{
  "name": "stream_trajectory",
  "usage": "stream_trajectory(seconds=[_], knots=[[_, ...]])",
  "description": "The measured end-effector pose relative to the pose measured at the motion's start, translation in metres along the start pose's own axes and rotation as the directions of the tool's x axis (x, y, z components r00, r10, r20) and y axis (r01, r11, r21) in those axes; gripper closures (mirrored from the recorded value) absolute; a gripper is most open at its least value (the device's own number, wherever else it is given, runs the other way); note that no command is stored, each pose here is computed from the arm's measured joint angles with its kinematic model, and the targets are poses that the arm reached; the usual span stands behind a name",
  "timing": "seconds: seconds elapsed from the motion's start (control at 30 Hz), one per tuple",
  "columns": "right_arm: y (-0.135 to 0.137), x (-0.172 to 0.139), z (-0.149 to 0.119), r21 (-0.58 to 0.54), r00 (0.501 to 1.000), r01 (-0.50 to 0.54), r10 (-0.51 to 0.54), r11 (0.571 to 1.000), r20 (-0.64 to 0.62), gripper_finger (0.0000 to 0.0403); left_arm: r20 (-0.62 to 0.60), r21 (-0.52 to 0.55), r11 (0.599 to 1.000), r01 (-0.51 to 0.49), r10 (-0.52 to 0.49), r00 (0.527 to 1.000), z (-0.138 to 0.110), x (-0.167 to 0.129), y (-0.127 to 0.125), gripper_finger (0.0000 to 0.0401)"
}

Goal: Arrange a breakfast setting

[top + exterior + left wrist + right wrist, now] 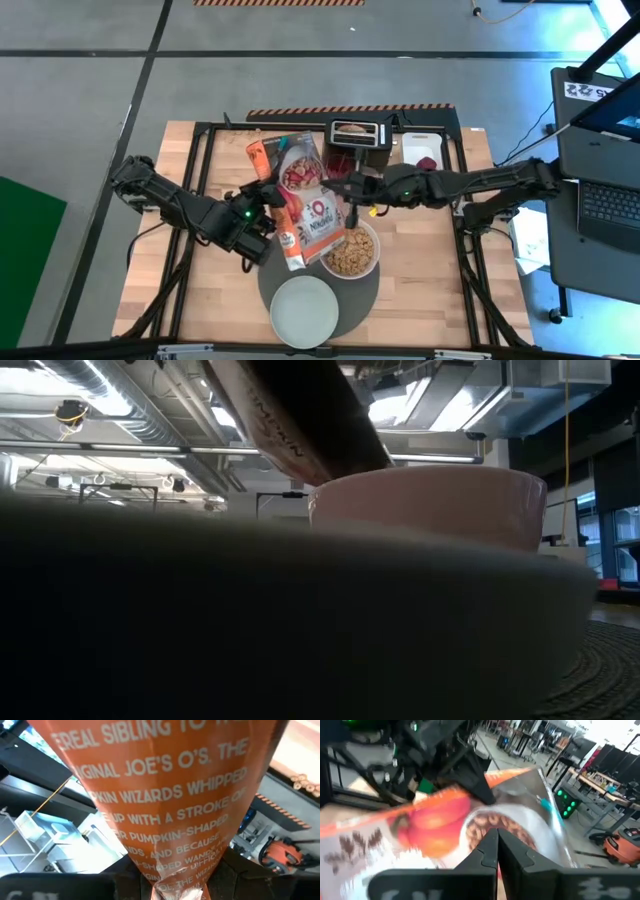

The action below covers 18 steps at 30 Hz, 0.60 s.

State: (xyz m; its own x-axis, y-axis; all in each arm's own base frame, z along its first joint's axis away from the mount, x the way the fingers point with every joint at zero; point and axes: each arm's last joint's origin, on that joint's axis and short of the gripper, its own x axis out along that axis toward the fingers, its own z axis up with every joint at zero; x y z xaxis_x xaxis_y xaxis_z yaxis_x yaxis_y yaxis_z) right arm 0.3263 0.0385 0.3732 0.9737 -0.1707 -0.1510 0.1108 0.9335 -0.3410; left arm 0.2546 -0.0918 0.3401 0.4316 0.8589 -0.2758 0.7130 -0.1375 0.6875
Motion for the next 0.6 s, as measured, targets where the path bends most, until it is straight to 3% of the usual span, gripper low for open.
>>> stream_trajectory(seconds=[0.6], knots=[[-0.022, -0.053, 0.009, -0.018, 0.996, 0.007, -0.008, 1.0, -0.087, 0.0398, 0.043, -0.21, 0.977, 0.047, -0.039, 0.998, 0.0, -0.006, -0.005, 0.0275]])
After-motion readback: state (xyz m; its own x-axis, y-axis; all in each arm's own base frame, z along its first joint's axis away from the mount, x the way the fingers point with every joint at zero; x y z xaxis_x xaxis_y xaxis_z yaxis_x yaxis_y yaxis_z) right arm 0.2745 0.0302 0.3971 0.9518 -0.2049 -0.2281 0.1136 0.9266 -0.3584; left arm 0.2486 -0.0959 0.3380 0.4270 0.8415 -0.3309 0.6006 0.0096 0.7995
